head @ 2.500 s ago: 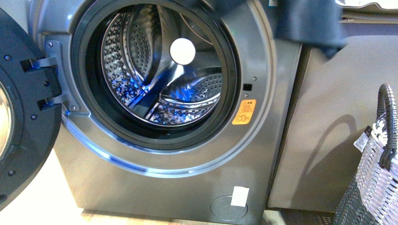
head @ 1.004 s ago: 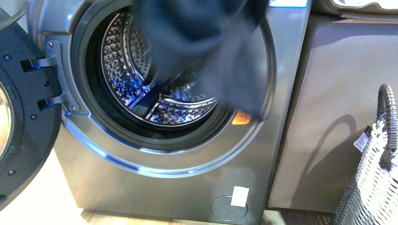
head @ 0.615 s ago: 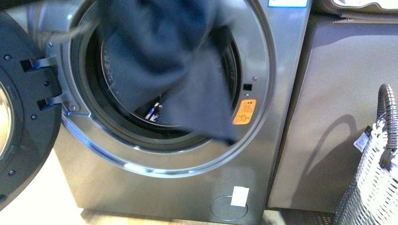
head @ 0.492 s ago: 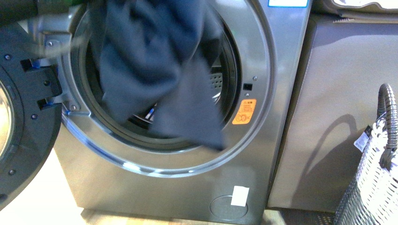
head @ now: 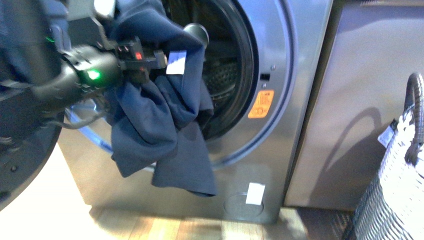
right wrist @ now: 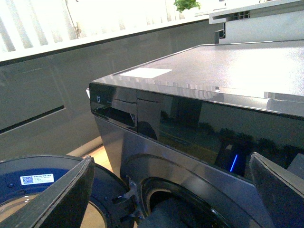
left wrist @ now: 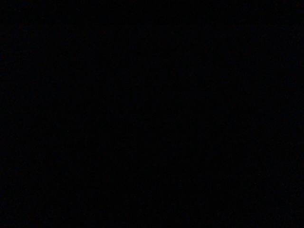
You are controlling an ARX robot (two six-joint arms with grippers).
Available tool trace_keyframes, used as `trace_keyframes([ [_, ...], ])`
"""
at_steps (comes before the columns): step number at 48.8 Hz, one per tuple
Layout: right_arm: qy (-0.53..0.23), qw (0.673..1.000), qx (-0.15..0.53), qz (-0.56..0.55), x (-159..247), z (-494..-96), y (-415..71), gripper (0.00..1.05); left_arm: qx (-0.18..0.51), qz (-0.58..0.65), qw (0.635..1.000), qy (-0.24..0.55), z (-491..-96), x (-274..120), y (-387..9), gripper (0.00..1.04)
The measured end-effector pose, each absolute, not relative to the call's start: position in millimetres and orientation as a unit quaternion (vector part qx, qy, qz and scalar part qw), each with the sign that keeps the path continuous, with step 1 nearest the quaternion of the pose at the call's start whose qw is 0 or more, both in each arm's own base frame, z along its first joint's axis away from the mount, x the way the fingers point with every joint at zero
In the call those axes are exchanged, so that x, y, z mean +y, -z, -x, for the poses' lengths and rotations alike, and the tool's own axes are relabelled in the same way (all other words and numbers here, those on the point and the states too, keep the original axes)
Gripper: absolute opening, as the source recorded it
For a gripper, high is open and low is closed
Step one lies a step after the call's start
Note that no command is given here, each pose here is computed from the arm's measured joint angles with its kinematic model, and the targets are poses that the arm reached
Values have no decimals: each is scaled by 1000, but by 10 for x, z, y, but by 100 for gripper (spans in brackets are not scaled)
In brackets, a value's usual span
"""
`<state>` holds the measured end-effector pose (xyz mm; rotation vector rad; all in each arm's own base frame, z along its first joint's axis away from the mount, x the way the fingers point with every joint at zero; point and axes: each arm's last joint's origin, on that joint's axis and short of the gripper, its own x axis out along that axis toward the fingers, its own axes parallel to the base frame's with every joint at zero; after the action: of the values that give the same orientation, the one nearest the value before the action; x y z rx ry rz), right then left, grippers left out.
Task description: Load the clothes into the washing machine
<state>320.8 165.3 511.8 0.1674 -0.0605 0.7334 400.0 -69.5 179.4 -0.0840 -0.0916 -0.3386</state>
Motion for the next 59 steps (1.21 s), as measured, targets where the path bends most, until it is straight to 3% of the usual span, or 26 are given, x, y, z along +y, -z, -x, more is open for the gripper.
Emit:
trace_keyframes([
  [2,-358,930,-29,-82,1653,-3207,-5119,97,-46,41,985,163,-4069,-703,-1780,16],
  [5,-231,971,-13,-58,1611,-3135,-5054,87,-48,41,986,155,-4166,-715,-1768,16],
  [6,-153,987,-15,-43,1537,-3095,-4975,82,-50,41,986,151,-4208,-723,-1772,16],
  [10,-36,998,-34,-31,1248,-2868,-4719,66,-55,44,988,140,-4333,-746,-1755,16],
  [21,7,998,-54,-25,695,-2380,-4004,34,-98,60,990,82,-4585,-772,-1778,16],
  [30,-13,1000,-1,-2,509,-2176,-3111,2,-116,66,990,55,-4808,-847,-1763,16],
  [45,-3,1000,-4,-1,272,-1851,-2596,2,-113,70,991,11,-5165,-888,-1654,16],
  [59,-2,1000,4,0,125,-1566,-2144,2,-150,86,984,-38,-5542,-916,-1723,16],
])
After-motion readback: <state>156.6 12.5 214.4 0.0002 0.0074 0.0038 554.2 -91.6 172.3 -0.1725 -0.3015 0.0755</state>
